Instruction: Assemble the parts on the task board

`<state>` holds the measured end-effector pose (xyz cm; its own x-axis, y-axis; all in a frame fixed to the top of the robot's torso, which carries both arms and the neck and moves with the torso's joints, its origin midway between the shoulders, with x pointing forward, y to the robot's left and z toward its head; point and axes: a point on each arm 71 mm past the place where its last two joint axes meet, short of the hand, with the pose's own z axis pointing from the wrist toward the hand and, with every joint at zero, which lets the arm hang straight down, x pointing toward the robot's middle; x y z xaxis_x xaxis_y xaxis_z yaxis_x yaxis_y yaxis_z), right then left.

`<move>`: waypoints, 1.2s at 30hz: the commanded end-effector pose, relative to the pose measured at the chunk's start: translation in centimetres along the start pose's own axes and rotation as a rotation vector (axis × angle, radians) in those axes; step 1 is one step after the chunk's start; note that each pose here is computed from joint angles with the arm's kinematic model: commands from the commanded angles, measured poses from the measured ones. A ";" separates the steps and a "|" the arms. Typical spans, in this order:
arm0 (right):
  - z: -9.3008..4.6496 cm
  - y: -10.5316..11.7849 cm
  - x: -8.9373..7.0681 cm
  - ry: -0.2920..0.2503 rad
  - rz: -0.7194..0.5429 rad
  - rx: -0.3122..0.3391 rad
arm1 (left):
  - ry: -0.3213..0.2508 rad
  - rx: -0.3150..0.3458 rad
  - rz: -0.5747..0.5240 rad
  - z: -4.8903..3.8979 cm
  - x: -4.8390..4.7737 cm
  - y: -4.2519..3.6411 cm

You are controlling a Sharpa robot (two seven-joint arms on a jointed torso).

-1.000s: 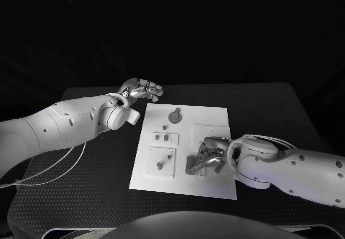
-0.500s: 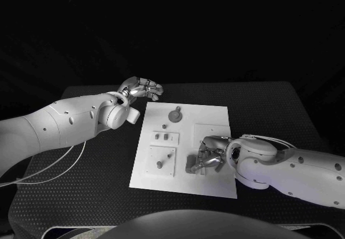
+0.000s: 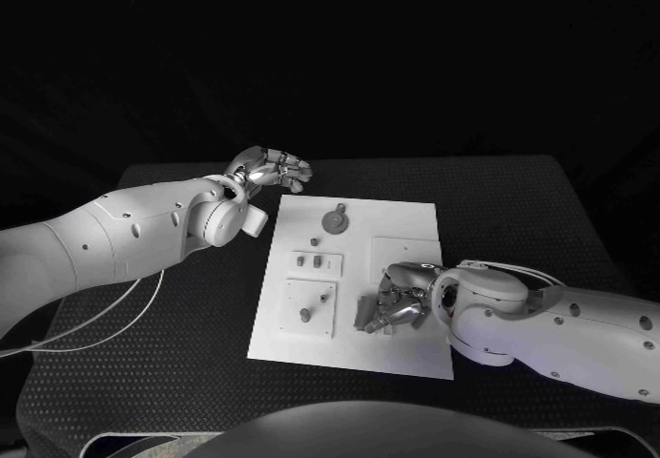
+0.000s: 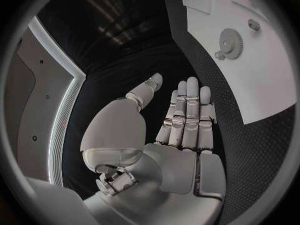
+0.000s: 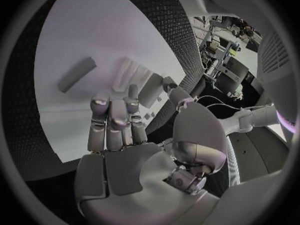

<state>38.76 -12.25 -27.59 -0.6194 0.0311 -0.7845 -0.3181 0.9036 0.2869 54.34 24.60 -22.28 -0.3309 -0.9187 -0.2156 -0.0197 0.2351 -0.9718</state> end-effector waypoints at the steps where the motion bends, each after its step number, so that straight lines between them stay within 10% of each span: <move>1: -0.1 0.2 0.1 -0.004 -0.010 -0.013 | 0.013 0.005 -0.008 0.04 0.18 -0.13; 36: -0.7 -1.0 -0.1 -0.017 0.000 -0.008 | 0.013 0.001 -0.007 0.01 0.07 -0.06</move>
<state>38.79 -13.75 -27.47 -0.6099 0.0497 -0.7910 -0.2999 0.9093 0.2884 54.35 24.77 -22.33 -0.3302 -0.9189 -0.2160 -0.0256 0.2374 -0.9711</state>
